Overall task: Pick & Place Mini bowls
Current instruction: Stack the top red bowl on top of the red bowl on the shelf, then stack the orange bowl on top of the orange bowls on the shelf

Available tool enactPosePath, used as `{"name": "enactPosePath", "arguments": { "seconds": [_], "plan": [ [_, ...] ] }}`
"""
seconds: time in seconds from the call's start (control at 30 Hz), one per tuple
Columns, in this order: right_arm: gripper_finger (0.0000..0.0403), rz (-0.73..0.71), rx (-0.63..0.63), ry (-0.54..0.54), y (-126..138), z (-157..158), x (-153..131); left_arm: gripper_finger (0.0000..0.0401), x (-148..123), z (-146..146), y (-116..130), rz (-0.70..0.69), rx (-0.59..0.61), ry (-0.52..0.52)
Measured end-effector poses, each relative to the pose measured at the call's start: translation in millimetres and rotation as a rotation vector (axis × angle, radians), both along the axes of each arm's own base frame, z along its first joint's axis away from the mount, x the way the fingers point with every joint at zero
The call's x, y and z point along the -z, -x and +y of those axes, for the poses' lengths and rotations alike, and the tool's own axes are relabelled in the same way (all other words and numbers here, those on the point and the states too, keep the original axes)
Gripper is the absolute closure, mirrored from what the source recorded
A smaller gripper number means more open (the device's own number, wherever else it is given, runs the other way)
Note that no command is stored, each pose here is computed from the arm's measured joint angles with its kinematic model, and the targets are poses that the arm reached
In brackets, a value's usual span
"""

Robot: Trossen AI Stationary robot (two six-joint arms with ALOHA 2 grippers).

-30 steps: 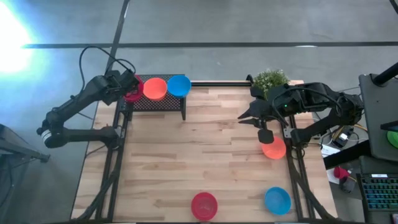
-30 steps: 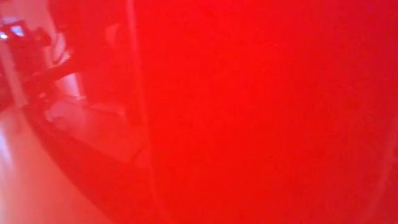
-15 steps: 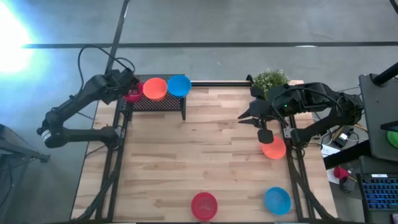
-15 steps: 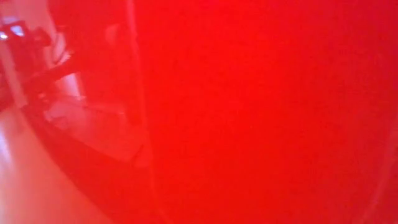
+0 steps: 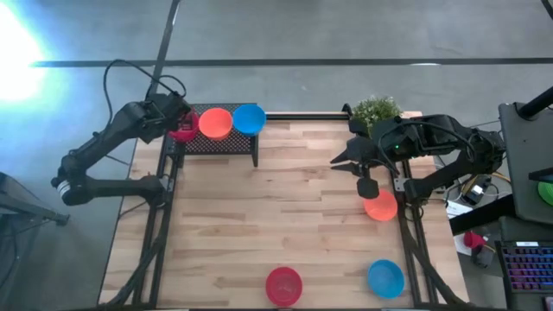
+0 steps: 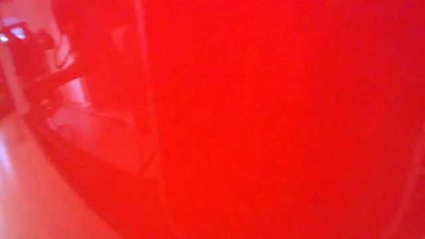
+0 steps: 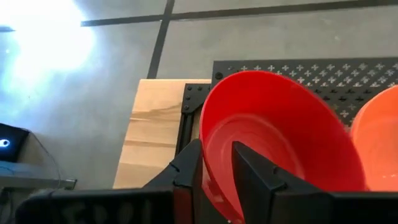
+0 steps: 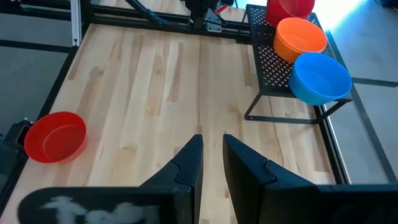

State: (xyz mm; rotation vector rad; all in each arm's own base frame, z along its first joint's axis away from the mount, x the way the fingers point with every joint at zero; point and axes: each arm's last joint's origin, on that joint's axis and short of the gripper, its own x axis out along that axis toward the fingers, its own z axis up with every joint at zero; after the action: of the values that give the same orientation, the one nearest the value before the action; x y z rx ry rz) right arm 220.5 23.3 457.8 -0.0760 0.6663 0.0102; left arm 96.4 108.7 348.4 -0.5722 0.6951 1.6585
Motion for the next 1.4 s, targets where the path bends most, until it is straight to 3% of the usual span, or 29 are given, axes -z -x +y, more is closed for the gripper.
{"name": "enactPosePath", "arguments": {
  "seconds": [0.37, 0.53, 0.63, 0.8, 0.97, 1.07, 1.3, 1.4],
  "plan": [
    [0.0346, -0.007, 0.000, -0.001, 0, 0, -1, 0.0323, 10, 3, -3, 0.042, -0.006, 0.016],
    [0.0346, -0.008, -0.001, 0.001, 0, 0, -1, 0.0323, -7, 0, -1, -0.034, 0.017, 0.001],
    [0.0346, -0.014, 0.033, 0.000, 1, -1, -2, 0.0323, -22, -1, -1, -0.016, 0.092, -0.016],
    [0.0346, -0.042, 0.145, -0.030, 8, -4, -5, 0.0340, -42, -8, 0, 0.005, 0.213, -0.045],
    [0.0346, -0.072, 0.245, -0.104, 17, -6, -9, 0.0392, -53, -17, 1, 0.014, 0.318, -0.095],
    [0.0346, -0.065, 0.319, -0.136, 20, -7, -8, 0.0396, -57, -24, 2, 0.026, 0.399, -0.119],
    [0.0346, 0.091, 0.559, -0.309, 34, -9, 6, 0.0401, -61, -42, 2, -0.006, 0.539, -0.153],
    [0.0346, 0.169, 0.701, -0.325, 41, -11, 15, 0.0401, -61, -48, 0, 0.031, 0.639, -0.169]
  ]
}}
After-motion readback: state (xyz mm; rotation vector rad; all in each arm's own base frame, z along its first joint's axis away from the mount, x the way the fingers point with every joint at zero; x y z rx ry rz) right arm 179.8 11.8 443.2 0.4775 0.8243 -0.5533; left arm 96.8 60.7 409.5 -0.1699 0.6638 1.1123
